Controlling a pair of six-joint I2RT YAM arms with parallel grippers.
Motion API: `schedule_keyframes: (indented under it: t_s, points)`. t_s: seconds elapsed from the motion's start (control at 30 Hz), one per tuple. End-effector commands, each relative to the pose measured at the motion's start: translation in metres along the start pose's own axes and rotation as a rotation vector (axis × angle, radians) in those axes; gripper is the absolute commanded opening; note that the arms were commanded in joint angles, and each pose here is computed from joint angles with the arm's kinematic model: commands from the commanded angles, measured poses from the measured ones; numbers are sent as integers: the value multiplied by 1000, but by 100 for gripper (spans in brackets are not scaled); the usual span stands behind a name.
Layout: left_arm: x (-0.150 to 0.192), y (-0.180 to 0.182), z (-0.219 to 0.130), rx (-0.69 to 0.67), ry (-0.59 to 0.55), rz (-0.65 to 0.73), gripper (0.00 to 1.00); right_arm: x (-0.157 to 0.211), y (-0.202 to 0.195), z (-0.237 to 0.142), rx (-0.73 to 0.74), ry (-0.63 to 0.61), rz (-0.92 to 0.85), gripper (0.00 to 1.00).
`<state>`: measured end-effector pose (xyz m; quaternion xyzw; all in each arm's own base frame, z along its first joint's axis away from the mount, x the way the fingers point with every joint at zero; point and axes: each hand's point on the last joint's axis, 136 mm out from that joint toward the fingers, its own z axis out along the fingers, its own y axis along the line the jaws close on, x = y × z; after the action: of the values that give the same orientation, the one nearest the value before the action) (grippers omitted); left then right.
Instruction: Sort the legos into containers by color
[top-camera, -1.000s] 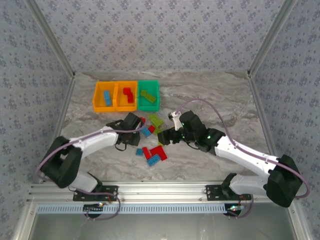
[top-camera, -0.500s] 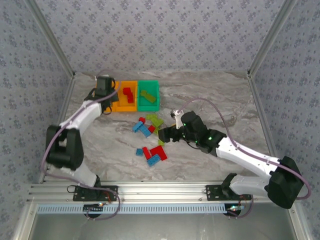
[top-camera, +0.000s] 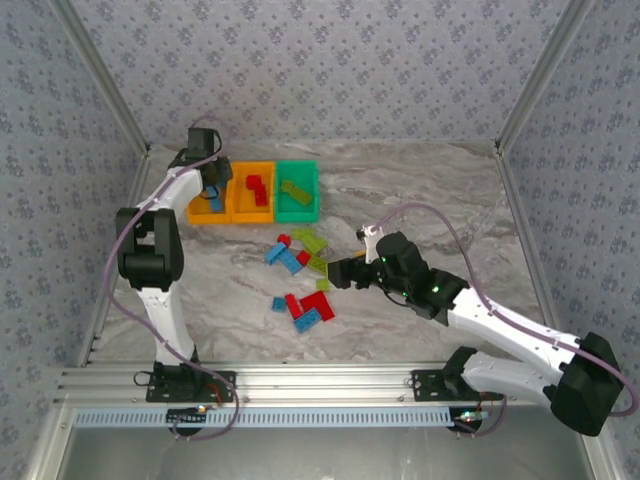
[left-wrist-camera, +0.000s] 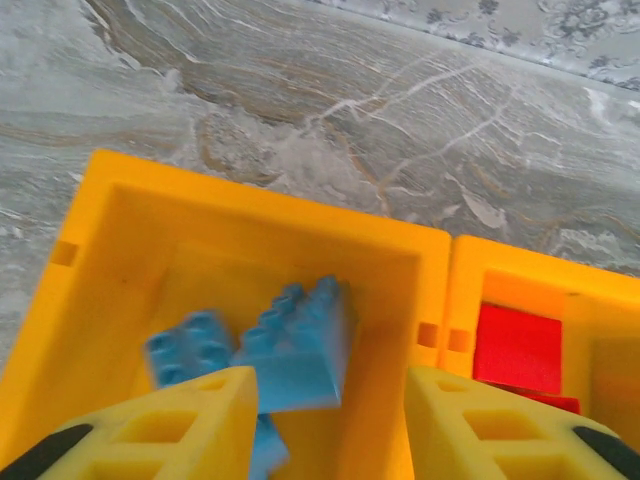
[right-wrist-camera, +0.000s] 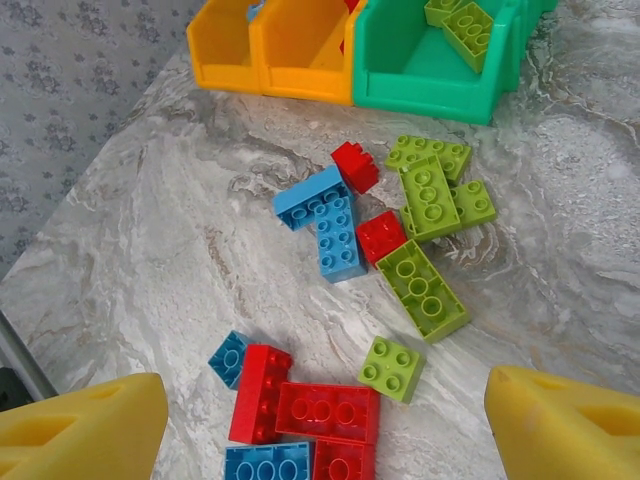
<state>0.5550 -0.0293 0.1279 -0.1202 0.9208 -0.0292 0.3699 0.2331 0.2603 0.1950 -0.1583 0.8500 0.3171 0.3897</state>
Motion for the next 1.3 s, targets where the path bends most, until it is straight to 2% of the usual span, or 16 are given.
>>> schedule_keyframes:
  t_s: [0.0, 0.1, 0.23, 0.43, 0.6, 0.73, 0.87, 0.93, 1.03, 1.17, 1.27]
  points:
    - [-6, -11, -29, 66, -15, -4, 44, -1, -2, 1, 16, -11, 20, 85]
    - [-7, -24, -64, 144, -65, -23, 43, 1, -7, 6, 38, -3, 18, 86]
    - [13, -56, -134, 272, -153, 14, 42, 10, -22, 18, 120, 38, 3, 85]
    - [91, -103, -214, 371, -187, 228, 42, 33, -40, 49, 210, 180, -62, 85]
    - [158, -115, -237, 395, -176, 438, 43, 46, -46, 88, 231, 308, -169, 85]
    - [187, -100, -232, 351, -198, 515, 56, 54, -53, 123, 243, 400, -227, 87]
    - [187, -82, -227, 289, -270, 494, 81, 60, -66, 153, 260, 452, -261, 87]
    - [187, -77, -227, 285, -299, 485, 91, 73, -72, 165, 248, 515, -262, 79]
    - [188, -73, -229, 289, -323, 470, 99, 70, -69, 180, 250, 551, -258, 64]
    - [186, -65, -235, 298, -369, 413, 99, 62, -81, 178, 348, 512, -279, 36]
    - [186, -59, -238, 300, -400, 384, 99, 33, -81, 163, 408, 418, -282, 26]
